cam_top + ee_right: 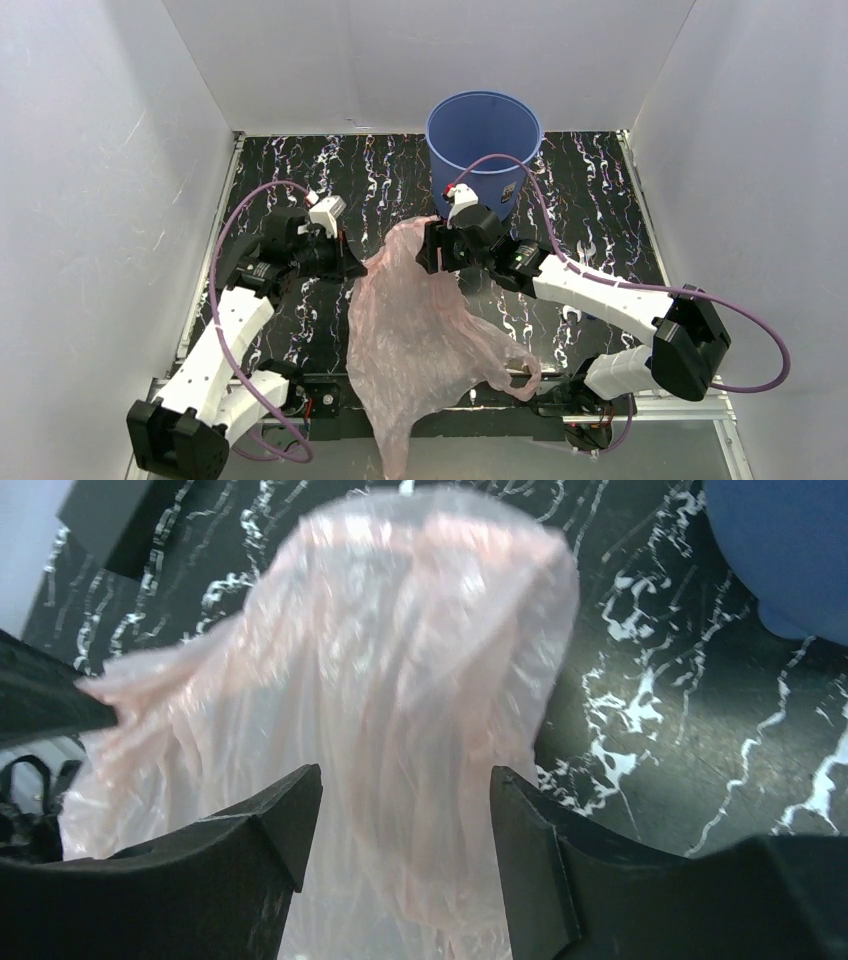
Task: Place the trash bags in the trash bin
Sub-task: Unfold the trash bag at the center of the board.
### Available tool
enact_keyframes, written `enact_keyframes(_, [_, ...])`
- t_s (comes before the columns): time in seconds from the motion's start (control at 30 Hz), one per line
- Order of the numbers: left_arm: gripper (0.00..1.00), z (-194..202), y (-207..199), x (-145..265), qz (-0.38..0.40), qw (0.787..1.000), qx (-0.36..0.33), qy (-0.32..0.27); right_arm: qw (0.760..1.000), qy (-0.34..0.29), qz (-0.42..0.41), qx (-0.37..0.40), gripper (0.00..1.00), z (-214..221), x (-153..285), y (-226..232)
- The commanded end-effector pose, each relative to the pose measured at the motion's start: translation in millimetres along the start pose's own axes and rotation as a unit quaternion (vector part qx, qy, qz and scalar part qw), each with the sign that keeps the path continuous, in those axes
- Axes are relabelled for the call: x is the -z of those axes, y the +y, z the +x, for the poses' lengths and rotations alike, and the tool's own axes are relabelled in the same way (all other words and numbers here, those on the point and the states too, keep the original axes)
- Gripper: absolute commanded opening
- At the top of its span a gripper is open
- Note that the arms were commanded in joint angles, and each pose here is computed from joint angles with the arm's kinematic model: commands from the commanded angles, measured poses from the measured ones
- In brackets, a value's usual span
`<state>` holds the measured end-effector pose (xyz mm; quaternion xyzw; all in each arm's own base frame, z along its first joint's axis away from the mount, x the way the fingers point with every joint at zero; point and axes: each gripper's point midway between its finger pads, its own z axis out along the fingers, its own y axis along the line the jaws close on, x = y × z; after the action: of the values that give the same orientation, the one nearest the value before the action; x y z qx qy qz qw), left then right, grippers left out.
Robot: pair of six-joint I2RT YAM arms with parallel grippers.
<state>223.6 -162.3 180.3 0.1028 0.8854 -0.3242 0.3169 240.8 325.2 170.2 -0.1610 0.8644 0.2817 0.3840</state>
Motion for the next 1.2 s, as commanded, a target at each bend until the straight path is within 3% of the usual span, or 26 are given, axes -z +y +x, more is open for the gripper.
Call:
enact_keyframes(0.0, [0.00, 19, -15, 21, 0.022, 1.000, 0.009, 0.008, 0.996, -0.061, -0.063, -0.013, 0.70, -36, 9, 31])
enact_keyframes(0.13, [0.00, 18, -22, 36, 0.021, 1.000, -0.002, -0.003, 0.995, -0.075, -0.070, -0.013, 0.65, -42, 18, 33])
enact_keyframes(0.43, [0.00, 20, -34, 50, 0.041, 0.999, -0.011, -0.014, 0.996, -0.071, -0.056, -0.008, 0.66, -45, 20, 30])
enact_keyframes(0.73, [0.00, 19, -41, 58, 0.052, 0.998, -0.020, -0.031, 0.993, -0.045, -0.109, 0.001, 0.41, -38, 15, 50])
enact_keyframes(0.8, [0.00, 18, -43, 59, 0.054, 0.998, -0.022, -0.034, 0.993, -0.047, -0.109, 0.002, 0.24, -38, 13, 49])
enact_keyframes(0.93, [0.00, 18, -40, 64, 0.040, 0.998, -0.023, -0.047, 0.991, -0.050, -0.121, 0.009, 0.04, -43, 17, 52])
enact_keyframes(1.07, [0.00, 13, -26, 72, -0.013, 0.998, -0.015, -0.065, 0.996, -0.074, -0.054, 0.017, 0.01, -58, 26, 28])
enact_keyframes(1.17, [0.00, 9, 1, 82, -0.101, 0.991, 0.004, -0.086, 0.995, -0.098, -0.001, 0.013, 0.01, -70, 43, 4])
